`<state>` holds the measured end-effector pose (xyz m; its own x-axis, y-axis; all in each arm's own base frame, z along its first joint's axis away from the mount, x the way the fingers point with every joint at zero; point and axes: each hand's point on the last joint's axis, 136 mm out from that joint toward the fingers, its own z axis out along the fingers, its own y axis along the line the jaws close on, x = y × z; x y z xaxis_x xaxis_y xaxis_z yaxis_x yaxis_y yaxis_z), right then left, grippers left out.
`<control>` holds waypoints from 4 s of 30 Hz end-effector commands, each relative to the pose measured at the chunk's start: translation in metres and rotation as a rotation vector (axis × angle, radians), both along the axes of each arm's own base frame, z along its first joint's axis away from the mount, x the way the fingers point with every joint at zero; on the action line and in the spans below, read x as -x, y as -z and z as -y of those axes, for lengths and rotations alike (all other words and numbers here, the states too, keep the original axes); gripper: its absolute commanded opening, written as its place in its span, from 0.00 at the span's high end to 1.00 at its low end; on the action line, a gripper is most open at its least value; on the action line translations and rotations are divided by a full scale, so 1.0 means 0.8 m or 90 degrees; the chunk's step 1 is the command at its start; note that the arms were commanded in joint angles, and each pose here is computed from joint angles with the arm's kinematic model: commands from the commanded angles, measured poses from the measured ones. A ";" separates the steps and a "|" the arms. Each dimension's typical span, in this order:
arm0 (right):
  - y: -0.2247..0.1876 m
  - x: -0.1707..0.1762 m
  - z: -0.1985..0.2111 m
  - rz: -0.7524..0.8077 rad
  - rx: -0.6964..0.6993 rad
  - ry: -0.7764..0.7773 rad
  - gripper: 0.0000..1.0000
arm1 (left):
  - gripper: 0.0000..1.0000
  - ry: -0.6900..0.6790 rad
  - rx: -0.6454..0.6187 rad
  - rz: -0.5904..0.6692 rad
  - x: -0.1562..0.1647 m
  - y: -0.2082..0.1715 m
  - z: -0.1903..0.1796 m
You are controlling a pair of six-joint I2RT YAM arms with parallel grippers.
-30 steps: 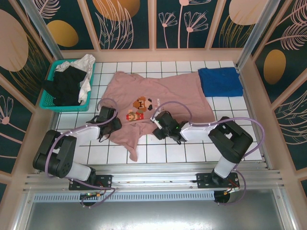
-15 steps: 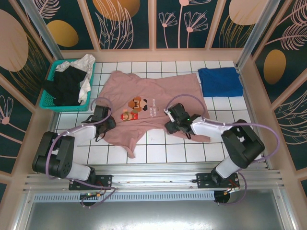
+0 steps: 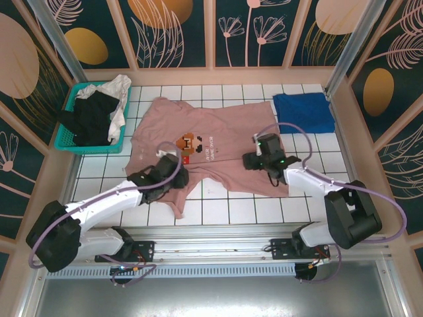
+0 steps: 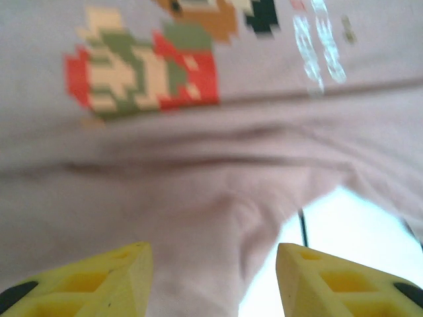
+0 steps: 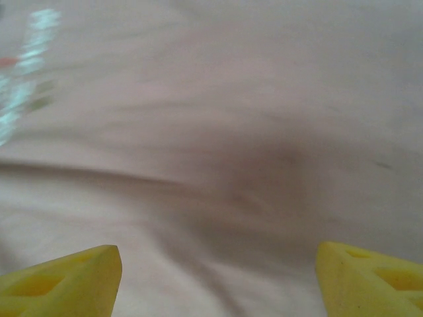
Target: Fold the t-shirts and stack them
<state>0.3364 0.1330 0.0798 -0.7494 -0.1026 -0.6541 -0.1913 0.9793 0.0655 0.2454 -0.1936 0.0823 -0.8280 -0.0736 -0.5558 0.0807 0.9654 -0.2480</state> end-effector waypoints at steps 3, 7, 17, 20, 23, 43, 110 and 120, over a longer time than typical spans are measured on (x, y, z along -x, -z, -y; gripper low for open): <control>0.029 0.009 0.048 -0.068 -0.020 0.166 0.20 | 0.47 -0.071 -0.094 -0.093 0.070 0.040 -0.035; 0.034 0.006 0.066 -0.074 -0.051 0.220 0.20 | 0.48 -0.101 -0.115 -0.112 0.095 0.044 -0.047; 0.066 0.004 0.091 -0.116 -0.117 0.294 0.20 | 0.76 -0.105 -0.118 -0.151 0.126 0.073 -0.054; 0.070 0.004 0.096 -0.123 -0.131 0.301 0.20 | 0.85 -0.121 -0.089 -0.143 0.130 0.071 -0.063; 0.070 0.003 0.102 -0.123 -0.132 0.307 0.20 | 1.00 -0.143 -0.049 -0.125 0.132 0.066 -0.073; 0.070 0.012 0.111 -0.122 -0.171 0.314 0.20 | 1.00 -0.260 0.041 0.058 0.096 -0.096 -0.116; -0.012 0.030 0.040 -0.051 -0.177 0.195 0.25 | 1.00 -0.233 0.032 0.159 -0.565 0.009 -0.135; -0.025 0.025 0.031 -0.020 -0.204 0.178 0.26 | 1.00 -0.154 0.160 0.276 -0.478 -0.117 -0.108</control>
<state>0.3106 0.0981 0.0867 -0.7621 0.3189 -0.5634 0.1359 0.9297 0.3424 0.6339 -0.1023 0.1030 -0.6187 -0.3738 -0.6911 -0.1184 0.9139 -0.3883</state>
